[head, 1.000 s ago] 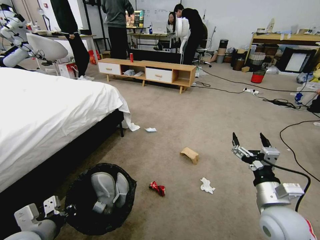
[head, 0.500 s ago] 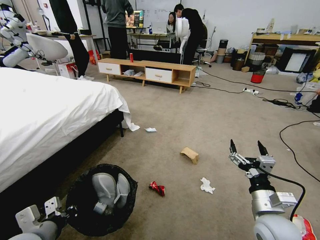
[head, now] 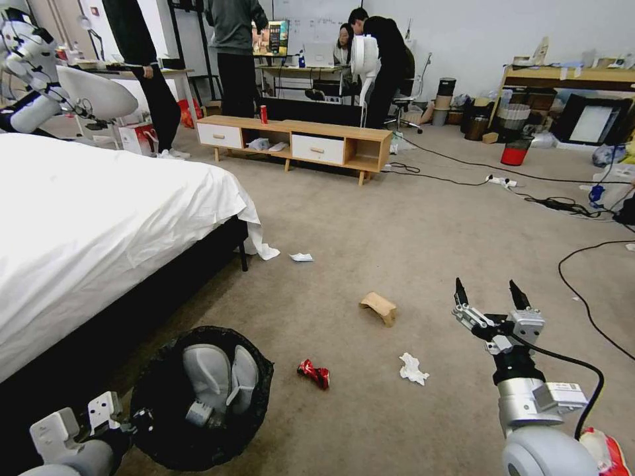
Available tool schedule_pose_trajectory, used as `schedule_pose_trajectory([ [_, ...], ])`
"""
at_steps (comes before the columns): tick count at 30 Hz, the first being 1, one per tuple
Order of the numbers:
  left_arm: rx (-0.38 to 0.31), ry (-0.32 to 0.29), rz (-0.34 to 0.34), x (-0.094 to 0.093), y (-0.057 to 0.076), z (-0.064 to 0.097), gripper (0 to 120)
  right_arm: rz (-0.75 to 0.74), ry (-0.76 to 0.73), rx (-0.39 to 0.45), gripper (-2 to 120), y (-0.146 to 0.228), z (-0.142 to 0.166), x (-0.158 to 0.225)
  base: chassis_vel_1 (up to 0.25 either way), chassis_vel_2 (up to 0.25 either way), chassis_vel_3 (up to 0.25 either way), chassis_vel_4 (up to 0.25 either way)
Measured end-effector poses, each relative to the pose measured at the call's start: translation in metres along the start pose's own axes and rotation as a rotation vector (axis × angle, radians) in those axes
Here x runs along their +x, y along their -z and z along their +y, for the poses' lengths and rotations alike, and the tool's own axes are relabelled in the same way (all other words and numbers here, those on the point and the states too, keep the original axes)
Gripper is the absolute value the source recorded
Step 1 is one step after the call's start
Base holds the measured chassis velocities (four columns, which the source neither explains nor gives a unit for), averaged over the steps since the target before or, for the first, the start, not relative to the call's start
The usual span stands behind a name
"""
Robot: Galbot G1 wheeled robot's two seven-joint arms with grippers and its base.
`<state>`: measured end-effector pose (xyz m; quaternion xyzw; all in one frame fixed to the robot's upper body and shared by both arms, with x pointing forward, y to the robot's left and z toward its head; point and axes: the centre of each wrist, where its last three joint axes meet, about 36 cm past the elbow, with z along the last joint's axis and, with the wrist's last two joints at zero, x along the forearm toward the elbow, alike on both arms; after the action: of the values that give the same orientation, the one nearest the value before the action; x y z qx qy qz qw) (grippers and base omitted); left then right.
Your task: Pick up the trash bin and place the garbage on the floor into it.
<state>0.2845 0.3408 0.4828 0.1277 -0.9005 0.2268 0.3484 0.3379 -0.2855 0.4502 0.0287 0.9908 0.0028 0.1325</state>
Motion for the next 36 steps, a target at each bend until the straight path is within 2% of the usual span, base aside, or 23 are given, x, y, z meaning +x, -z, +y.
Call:
schedule_pose_trajectory([
  [19,-0.034,0.004,-0.007,0.0033,-0.0052,0.0021,0,0.001,0.002,0.011,100,-0.0035,0.0012,0.0047,0.0,0.0,0.0,0.0],
  [36,-0.022,-0.002,-0.005,0.001,-0.0028,0.0039,0,0.007,0.026,0.013,100,-0.0092,-0.0009,0.0026,0.0,0.0,0.0,0.0],
])
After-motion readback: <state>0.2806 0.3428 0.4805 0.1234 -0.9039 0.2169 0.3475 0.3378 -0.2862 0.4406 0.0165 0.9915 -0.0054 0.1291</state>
